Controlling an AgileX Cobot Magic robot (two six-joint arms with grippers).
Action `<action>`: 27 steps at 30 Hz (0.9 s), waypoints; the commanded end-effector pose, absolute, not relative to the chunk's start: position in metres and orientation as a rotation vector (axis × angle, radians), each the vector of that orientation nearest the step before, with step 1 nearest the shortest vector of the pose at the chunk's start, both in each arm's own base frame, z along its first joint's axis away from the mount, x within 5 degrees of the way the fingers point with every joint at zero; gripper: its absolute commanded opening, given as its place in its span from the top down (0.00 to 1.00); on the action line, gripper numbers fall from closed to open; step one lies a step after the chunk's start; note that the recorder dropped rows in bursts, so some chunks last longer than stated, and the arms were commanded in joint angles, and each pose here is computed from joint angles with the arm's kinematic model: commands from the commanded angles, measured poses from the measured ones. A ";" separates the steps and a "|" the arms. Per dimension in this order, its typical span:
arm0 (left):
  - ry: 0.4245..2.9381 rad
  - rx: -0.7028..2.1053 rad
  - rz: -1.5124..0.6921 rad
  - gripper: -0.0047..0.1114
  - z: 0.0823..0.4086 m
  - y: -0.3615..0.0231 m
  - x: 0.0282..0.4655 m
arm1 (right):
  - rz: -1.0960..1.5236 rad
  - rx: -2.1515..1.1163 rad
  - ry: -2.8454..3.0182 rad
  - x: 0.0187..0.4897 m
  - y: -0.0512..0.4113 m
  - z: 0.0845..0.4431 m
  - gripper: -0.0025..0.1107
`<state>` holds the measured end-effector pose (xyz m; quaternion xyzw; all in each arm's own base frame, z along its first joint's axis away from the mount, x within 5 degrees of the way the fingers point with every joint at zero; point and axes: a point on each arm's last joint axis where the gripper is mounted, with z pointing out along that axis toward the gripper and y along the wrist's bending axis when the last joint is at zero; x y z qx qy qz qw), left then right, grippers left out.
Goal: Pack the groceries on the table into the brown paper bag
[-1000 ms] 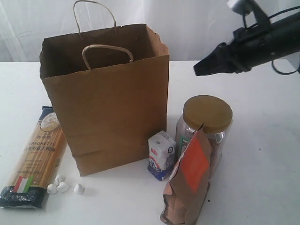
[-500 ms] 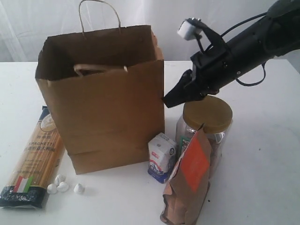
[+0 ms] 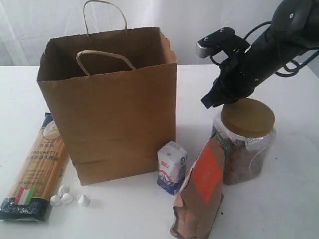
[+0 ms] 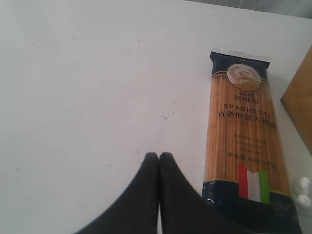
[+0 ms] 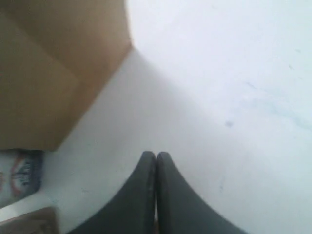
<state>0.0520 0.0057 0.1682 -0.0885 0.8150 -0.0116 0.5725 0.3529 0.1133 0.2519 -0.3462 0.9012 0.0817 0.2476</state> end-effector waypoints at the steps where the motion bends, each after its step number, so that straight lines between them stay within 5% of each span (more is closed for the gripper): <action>1: 1.912 -0.213 -0.031 0.96 0.167 0.006 0.052 | 0.000 -0.766 2.569 0.356 0.095 0.248 0.98; 13: 1.912 -0.213 -0.031 0.96 0.167 0.006 0.052 | -0.006 -0.491 2.594 0.357 0.064 0.264 0.98; 27: 1.892 -0.210 -0.032 0.96 0.169 0.006 0.052 | -0.144 -0.572 2.786 0.332 0.045 0.273 0.98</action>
